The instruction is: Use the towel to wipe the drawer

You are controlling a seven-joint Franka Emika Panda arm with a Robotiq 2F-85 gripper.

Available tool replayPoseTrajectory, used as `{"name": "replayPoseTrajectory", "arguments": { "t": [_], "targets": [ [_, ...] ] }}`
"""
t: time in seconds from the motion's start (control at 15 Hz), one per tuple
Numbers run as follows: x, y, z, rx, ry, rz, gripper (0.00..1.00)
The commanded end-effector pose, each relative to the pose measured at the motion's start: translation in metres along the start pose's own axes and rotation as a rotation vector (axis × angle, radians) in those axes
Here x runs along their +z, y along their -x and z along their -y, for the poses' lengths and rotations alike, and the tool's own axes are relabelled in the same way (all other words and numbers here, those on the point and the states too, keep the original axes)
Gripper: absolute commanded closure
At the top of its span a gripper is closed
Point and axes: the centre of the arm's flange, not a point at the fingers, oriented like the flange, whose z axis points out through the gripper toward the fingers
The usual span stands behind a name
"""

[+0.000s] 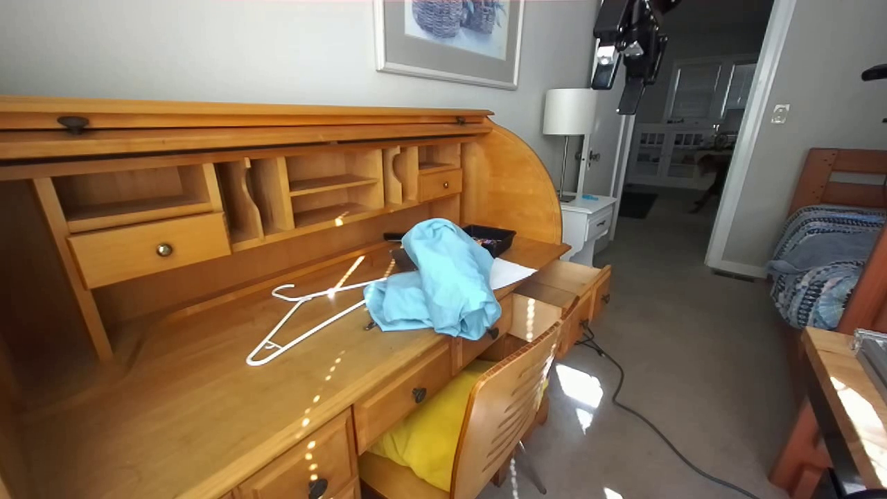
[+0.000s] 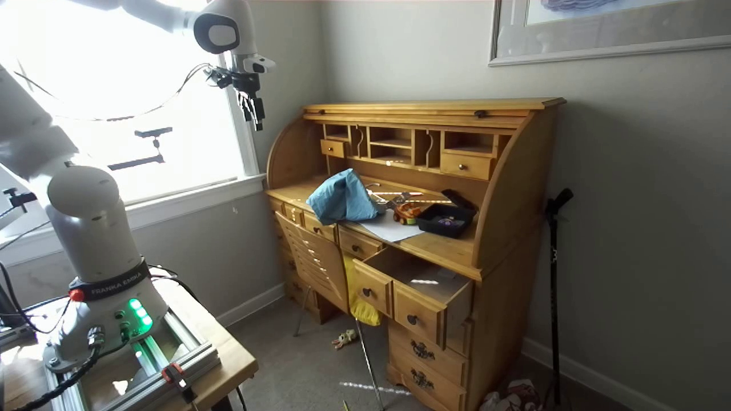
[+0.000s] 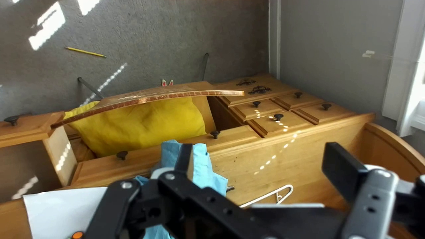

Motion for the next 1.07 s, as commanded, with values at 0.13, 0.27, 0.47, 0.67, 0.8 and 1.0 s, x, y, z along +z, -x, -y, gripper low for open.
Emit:
{"name": "replayPoseTrajectory", "arguments": {
  "t": [0.13, 0.27, 0.47, 0.67, 0.8, 1.0],
  "targets": [
    [0.021, -0.04, -0.005, 0.064, 0.015, -0.217, 0.0],
    [0.031, -0.064, -0.008, 0.07, 0.025, -0.343, 0.0],
    [0.054, -0.095, -0.012, 0.067, 0.082, -0.431, 0.0],
    [0.087, -0.124, -0.015, 0.069, 0.153, -0.48, 0.0],
    [0.116, -0.148, -0.012, 0.065, 0.188, -0.502, 0.0],
    [0.155, -0.173, -0.007, 0.07, 0.246, -0.502, 0.0]
  ]
}}
